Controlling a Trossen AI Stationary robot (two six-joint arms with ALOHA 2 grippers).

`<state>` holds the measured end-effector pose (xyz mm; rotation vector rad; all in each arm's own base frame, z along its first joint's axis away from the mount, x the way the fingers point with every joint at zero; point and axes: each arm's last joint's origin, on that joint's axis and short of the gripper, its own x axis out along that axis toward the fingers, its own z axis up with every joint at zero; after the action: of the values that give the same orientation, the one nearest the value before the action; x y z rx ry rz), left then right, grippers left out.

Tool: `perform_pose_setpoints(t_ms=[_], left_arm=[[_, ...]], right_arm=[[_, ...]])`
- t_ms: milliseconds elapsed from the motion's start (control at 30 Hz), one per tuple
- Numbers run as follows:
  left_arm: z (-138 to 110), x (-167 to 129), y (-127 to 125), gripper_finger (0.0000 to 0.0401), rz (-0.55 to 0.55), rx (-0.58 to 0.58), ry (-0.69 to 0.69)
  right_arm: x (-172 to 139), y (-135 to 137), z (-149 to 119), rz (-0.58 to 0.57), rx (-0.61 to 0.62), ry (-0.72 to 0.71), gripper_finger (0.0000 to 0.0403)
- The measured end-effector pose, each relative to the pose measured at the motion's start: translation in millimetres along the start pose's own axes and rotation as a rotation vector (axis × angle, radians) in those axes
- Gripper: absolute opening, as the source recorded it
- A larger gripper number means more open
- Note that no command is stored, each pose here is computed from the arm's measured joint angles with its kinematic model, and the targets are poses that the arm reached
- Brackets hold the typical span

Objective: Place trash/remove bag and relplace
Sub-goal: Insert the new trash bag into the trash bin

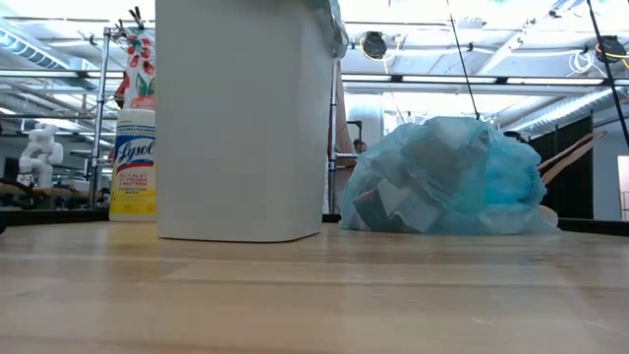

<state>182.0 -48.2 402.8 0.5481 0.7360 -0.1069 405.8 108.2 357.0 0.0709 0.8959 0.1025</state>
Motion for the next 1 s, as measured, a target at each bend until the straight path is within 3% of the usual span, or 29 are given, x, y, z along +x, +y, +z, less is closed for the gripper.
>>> perform_pose_setpoints(t_ms=[200,1000], left_arm=[[-1,0,1,0.0118,0.032,0.032,0.014],[-1,-12,5,0.0121,0.048,0.019,0.002]], right_arm=[[0,0,0,0.0,0.0,0.0,0.0],[0,0,1,0.001,0.001,-0.008,0.0]])
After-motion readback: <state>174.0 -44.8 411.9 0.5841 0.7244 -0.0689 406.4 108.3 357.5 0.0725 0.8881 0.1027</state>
